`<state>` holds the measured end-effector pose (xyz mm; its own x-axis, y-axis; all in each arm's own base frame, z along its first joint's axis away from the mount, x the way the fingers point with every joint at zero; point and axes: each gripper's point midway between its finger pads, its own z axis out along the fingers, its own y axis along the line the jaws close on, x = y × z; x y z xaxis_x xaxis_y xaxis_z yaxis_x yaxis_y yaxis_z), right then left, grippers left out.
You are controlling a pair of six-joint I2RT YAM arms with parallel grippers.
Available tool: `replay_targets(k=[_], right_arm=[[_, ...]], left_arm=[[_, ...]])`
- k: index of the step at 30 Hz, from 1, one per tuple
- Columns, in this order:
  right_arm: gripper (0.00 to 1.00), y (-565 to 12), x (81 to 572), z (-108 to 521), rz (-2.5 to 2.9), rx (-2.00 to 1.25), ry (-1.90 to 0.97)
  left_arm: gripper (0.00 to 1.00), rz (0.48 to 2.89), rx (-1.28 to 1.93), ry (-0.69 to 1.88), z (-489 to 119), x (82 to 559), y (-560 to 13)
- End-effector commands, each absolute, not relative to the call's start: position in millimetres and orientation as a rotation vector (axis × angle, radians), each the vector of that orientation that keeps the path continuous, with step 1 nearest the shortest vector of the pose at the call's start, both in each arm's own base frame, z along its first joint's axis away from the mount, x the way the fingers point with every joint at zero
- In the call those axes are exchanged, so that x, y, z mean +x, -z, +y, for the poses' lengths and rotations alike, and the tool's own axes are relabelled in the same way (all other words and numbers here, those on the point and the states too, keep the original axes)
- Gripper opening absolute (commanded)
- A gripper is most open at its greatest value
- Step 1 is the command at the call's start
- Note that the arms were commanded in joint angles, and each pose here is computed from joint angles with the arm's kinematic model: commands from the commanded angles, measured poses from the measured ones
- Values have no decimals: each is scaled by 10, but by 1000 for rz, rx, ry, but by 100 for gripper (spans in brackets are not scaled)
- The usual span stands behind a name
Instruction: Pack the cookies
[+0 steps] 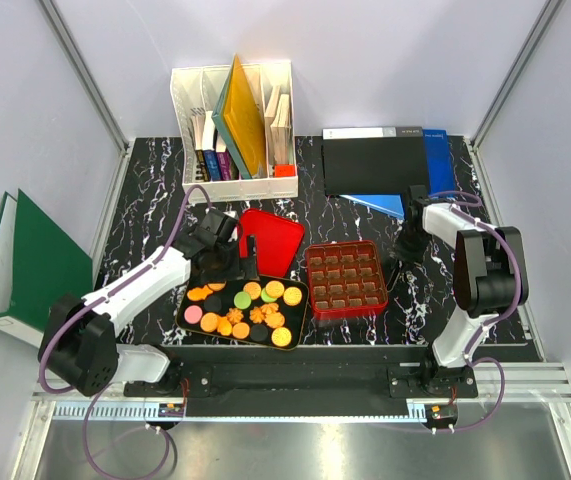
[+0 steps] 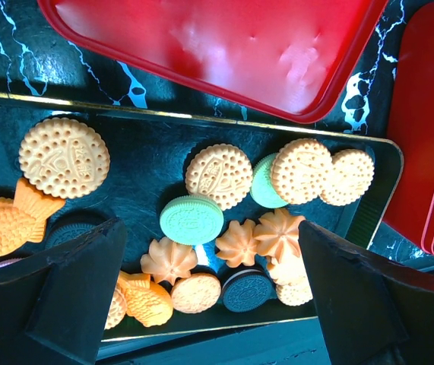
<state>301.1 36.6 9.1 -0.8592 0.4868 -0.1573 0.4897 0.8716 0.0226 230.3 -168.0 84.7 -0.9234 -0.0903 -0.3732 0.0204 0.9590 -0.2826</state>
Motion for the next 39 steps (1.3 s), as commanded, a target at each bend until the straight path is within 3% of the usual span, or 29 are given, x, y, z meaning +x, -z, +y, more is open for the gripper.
replay_targets(k=[1,4,14,17,19,22,23,27,34,36,39], right_arm=[[27,-36,3068,154,2803,813,178],[20,-363,3131,17,2685,826,239],[18,-1623,3252,-128,2363,761,172],[2,-1753,3197,-4,2363,713,70],[0,-1807,3150,79,2372,655,7],[0,-1884,3106,365,2398,521,-195],[0,-1952,3078,659,2418,418,-379],[0,-2329,2977,1362,2380,75,-626],[0,-2380,2752,2169,2466,-366,-519],[4,-2348,2694,2203,2495,-432,-400],[0,-2220,2652,2269,2521,-467,-286]], left_arm=[[99,2661,-23,454,-1777,2394,-1025],[99,2656,-29,447,-1760,2398,-1033],[99,2635,-31,445,-1803,2494,-1119],[99,2631,-30,444,-1809,2511,-1151],[99,2628,-30,446,-1811,2515,-1164],[99,2620,-39,455,-1819,2528,-1189],[99,2617,-36,460,-1831,2534,-1206],[99,2596,-39,477,-1863,2570,-1277],[98,2569,-109,478,-1798,2532,-1352],[98,2544,-152,445,-1703,2495,-1389],[98,2493,-219,394,-1540,2445,-1477]])
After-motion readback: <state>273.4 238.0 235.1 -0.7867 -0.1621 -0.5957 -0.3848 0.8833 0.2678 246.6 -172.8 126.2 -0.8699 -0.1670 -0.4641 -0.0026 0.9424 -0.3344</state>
